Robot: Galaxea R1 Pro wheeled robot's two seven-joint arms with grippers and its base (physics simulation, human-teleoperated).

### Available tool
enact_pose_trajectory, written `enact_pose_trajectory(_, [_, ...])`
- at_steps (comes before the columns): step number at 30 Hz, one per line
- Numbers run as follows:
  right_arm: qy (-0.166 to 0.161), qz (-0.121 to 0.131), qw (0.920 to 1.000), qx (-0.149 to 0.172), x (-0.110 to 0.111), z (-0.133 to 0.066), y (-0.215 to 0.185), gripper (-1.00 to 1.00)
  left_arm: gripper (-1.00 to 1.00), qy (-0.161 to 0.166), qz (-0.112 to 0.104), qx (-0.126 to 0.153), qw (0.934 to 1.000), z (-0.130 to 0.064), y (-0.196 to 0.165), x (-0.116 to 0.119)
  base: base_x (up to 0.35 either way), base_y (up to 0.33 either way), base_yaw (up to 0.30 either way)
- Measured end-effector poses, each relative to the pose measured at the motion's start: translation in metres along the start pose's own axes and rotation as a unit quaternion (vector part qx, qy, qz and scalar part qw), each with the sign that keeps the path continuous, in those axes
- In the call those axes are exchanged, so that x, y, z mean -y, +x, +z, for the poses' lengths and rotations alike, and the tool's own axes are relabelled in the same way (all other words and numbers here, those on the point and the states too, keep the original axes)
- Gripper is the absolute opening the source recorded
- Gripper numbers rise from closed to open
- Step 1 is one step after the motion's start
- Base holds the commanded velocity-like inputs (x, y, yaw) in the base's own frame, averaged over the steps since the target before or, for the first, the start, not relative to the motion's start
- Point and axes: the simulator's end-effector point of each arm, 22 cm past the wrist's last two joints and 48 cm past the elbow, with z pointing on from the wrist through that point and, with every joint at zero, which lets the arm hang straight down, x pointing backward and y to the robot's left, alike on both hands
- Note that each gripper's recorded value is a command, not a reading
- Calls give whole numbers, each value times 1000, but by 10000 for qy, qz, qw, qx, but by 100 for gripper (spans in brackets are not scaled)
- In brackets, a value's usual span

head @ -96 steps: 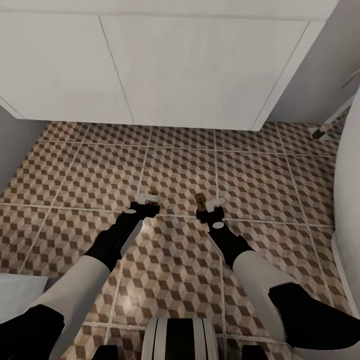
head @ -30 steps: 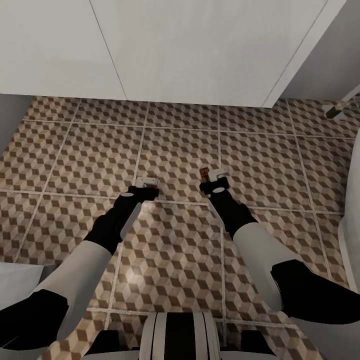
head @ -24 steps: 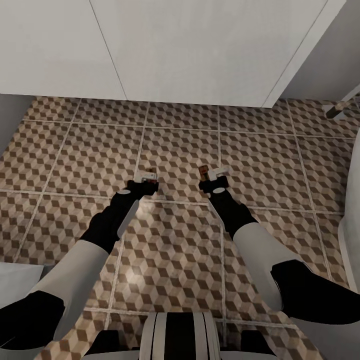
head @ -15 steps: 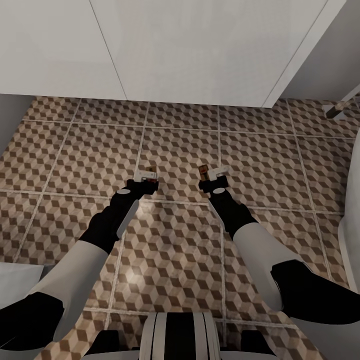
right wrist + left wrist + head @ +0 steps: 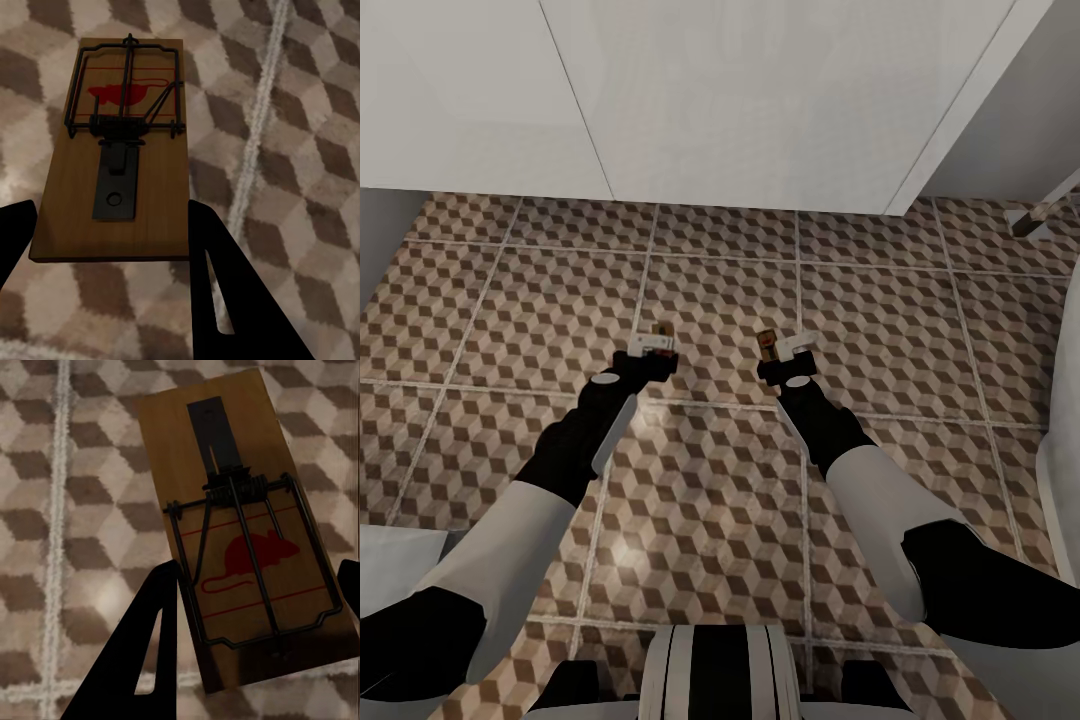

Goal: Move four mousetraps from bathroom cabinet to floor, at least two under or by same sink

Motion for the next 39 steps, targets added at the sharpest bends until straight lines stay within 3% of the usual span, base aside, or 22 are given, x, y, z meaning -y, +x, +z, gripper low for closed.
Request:
enact_pose_trajectory(9, [-16,1,10000,-38,-2,3,6,-100,-100,25,-15,134,9999,-1,-10,1,0,0,0])
enact_pose_trajectory(30, [-159,-9,9991,-387,-26,31,69,-100,-100,56,-50,-334,9994,30,58,4,0,0,0])
enact_pose_trajectory(33, [-181,35,9995,-258,-29,35,70,-100,-100,64,-60,-367,9993,34,65,4,0,0,0])
enact_pose_trajectory(35, [-198,110,9997,26,-31,37,62,-100,-100,69,-64,-371,9993,35,67,5,0,0,0])
enact_pose_trajectory(39, [-258,120,9995,111,-38,37,71,-100,-100,74,-70,-356,9993,36,67,5,0,0,0])
